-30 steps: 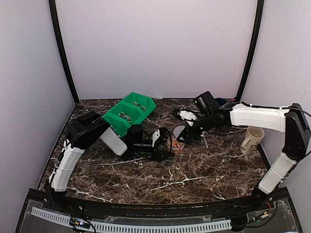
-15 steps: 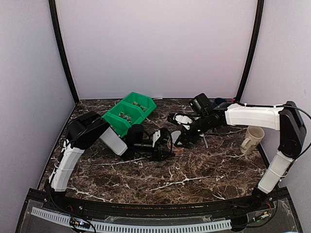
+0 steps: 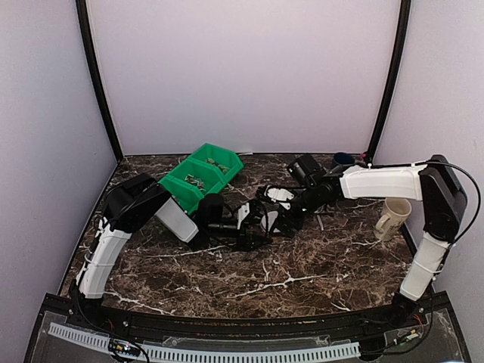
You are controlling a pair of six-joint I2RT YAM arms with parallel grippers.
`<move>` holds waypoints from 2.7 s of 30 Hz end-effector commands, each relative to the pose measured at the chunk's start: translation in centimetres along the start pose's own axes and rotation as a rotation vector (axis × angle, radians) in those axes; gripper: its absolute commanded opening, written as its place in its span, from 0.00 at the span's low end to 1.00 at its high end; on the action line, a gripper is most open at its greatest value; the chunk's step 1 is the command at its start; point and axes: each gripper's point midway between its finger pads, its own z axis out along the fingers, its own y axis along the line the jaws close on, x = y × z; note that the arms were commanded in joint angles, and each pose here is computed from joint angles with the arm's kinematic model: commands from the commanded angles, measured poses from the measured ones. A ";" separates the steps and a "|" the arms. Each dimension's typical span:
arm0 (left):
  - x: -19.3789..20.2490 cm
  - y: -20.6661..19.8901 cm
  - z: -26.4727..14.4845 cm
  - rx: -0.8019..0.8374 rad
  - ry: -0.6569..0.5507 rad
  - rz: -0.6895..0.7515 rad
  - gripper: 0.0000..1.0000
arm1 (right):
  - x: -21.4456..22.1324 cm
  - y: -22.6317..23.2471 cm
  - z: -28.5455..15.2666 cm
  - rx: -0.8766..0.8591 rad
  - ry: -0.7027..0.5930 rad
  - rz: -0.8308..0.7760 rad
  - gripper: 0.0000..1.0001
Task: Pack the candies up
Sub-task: Place the bottle lid on the packing bottle.
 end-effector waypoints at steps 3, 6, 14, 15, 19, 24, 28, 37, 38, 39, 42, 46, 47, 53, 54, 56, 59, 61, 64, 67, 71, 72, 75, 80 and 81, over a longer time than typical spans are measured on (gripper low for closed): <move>16.3 -3.8 -2.6 0.005 0.401 -0.129 0.87 | -0.7 -1.0 0.7 0.042 -0.008 0.009 0.89; 16.3 -3.8 -2.6 0.005 0.402 -0.130 0.86 | -0.6 -1.2 0.9 0.047 -0.002 0.012 0.89; 16.3 -3.8 -2.6 0.005 0.402 -0.127 0.86 | -0.3 -1.4 1.5 0.037 0.010 0.023 0.89; 16.3 -3.8 -2.6 0.004 0.402 -0.126 0.86 | -0.4 -1.4 1.5 0.039 0.006 0.024 0.89; 16.3 -3.7 -2.5 -0.001 0.405 -0.121 0.86 | -0.4 -1.8 1.5 0.060 0.013 0.056 0.89; 16.4 -3.5 -2.5 -0.016 0.414 -0.112 0.87 | -0.2 -2.2 1.8 0.092 -0.009 0.140 0.88; 16.5 -3.5 -2.4 -0.023 0.419 -0.111 0.87 | 0.3 -2.9 2.1 0.147 -0.020 0.223 0.88; 16.7 -3.4 -2.3 -0.034 0.434 -0.101 0.87 | 0.7 -3.7 2.1 0.270 -0.033 0.360 0.89; 16.8 -3.4 -2.3 -0.035 0.437 -0.100 0.87 | 0.7 -3.8 2.1 0.280 -0.032 0.367 0.90; 16.8 -3.4 -2.3 -0.036 0.439 -0.100 0.87 | 0.6 -3.8 2.1 0.290 -0.033 0.374 0.91; 16.8 -3.4 -2.3 -0.037 0.442 -0.098 0.87 | 0.4 -4.0 2.1 0.303 -0.036 0.388 0.92; 16.9 -3.4 -2.3 -0.038 0.443 -0.096 0.88 | 0.0 -4.1 1.7 0.312 -0.045 0.394 0.96; 16.9 -3.4 -2.3 -0.038 0.444 -0.097 0.88 | -0.1 -4.2 1.5 0.318 -0.046 0.394 0.96; 16.9 -3.3 -2.2 -0.037 0.444 -0.095 0.88 | -0.2 -4.5 0.7 0.342 -0.044 0.383 0.97; 16.9 -3.3 -2.3 -0.037 0.445 -0.096 0.88 | -0.1 -4.5 0.7 0.346 -0.039 0.381 0.97; 16.9 -3.4 -2.2 -0.036 0.446 -0.095 0.88 | 0.1 -4.5 0.6 0.346 -0.034 0.376 0.97; 17.0 -3.4 -2.3 -0.036 0.447 -0.097 0.88 | -0.1 -4.2 0.4 0.331 -0.047 0.372 0.97; 17.0 -3.4 -2.3 -0.036 0.447 -0.097 0.89 | -0.1 -4.1 0.4 0.321 -0.044 0.366 0.97; 17.1 -3.4 -2.3 -0.036 0.448 -0.097 0.89 | 0.2 -4.0 0.5 0.311 -0.035 0.365 0.97; 17.1 -3.4 -2.3 -0.035 0.449 -0.097 0.89 | 0.4 -3.9 0.6 0.300 -0.033 0.368 0.97; 17.0 -3.3 -2.3 -0.035 0.448 -0.096 0.89 | 0.7 -4.1 0.7 0.292 -0.034 0.392 0.97; 17.0 -3.4 -2.3 -0.035 0.448 -0.097 0.89 | 0.9 -4.1 0.7 0.292 -0.037 0.407 0.98; 17.0 -3.4 -2.3 -0.036 0.449 -0.095 0.89 | 0.6 -4.1 0.7 0.276 -0.062 0.434 0.97; 17.0 -3.3 -2.3 -0.038 0.450 -0.094 0.89 | 0.4 -3.8 0.8 0.250 -0.071 0.448 0.97; 17.0 -3.3 -2.3 -0.038 0.451 -0.095 0.89 | 0.3 -3.8 0.8 0.248 -0.073 0.448 0.98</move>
